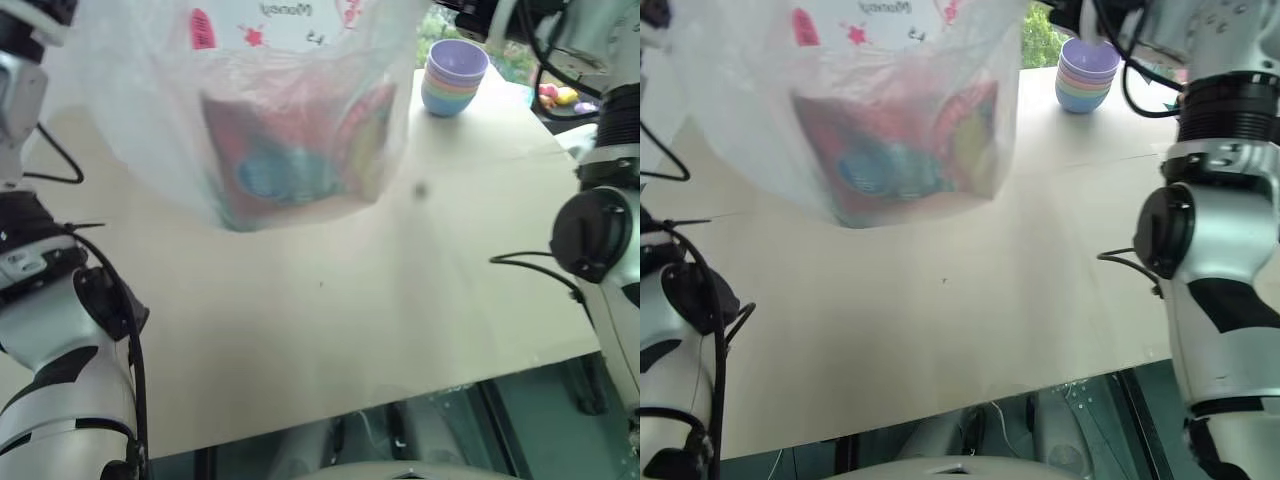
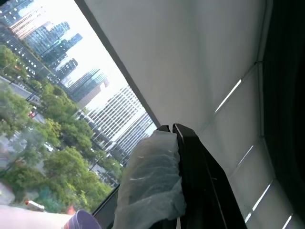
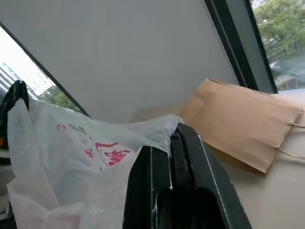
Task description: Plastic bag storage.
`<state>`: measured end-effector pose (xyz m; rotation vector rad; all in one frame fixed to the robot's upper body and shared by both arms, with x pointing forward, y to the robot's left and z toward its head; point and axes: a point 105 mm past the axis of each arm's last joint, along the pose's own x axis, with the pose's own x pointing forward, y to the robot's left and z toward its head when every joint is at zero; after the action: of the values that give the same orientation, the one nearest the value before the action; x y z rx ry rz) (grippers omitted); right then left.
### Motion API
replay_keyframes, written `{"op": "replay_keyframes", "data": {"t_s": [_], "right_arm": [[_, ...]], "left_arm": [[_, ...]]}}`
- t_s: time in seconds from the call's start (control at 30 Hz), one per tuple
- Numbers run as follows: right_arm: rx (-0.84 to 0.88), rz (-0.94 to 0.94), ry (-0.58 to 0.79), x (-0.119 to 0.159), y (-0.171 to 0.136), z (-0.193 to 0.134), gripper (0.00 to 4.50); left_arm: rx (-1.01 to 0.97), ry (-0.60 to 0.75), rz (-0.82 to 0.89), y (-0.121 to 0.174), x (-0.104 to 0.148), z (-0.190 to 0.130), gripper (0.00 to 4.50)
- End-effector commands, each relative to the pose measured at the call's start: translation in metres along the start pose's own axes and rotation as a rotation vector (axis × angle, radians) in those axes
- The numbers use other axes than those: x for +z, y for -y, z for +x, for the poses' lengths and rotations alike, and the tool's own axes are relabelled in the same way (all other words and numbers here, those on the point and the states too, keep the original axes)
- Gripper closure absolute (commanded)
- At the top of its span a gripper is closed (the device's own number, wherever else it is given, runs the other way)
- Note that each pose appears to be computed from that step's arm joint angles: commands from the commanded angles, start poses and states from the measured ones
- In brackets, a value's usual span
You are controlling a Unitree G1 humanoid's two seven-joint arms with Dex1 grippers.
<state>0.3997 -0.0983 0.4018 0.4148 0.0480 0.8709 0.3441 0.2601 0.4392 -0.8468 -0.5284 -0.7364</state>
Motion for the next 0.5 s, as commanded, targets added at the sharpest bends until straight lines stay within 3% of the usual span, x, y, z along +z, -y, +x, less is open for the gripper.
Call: {"op": "replay_keyframes", "data": {"t_s": [0.03, 0.2, 0.3, 0.4, 0.5], "right_arm": [[0.013, -0.054, 0.081, 0.031, -0.011, -0.027, 4.5], [0.032, -0.202, 0.071, 0.032, -0.027, -0.048, 4.5], [0.021, -0.266, 0.02, 0.01, -0.026, -0.055, 4.5], [-0.011, -0.326, -0.04, -0.034, -0.014, -0.063, 4.5], [-0.1, -0.435, -0.188, -0.102, 0.01, -0.083, 4.5]], "left_arm": [[-0.038, -0.009, 0.045, 0.009, 0.005, 0.003, 4.43], [-0.093, -0.127, -0.01, 0.013, -0.024, 0.005, 4.43], [-0.104, -0.231, 0.038, 0.012, -0.039, -0.01, 4.43], [-0.111, -0.384, 0.122, 0.005, -0.068, -0.048, 4.43], [-0.03, -0.578, 0.138, -0.017, -0.115, -0.107, 4.43]]}}
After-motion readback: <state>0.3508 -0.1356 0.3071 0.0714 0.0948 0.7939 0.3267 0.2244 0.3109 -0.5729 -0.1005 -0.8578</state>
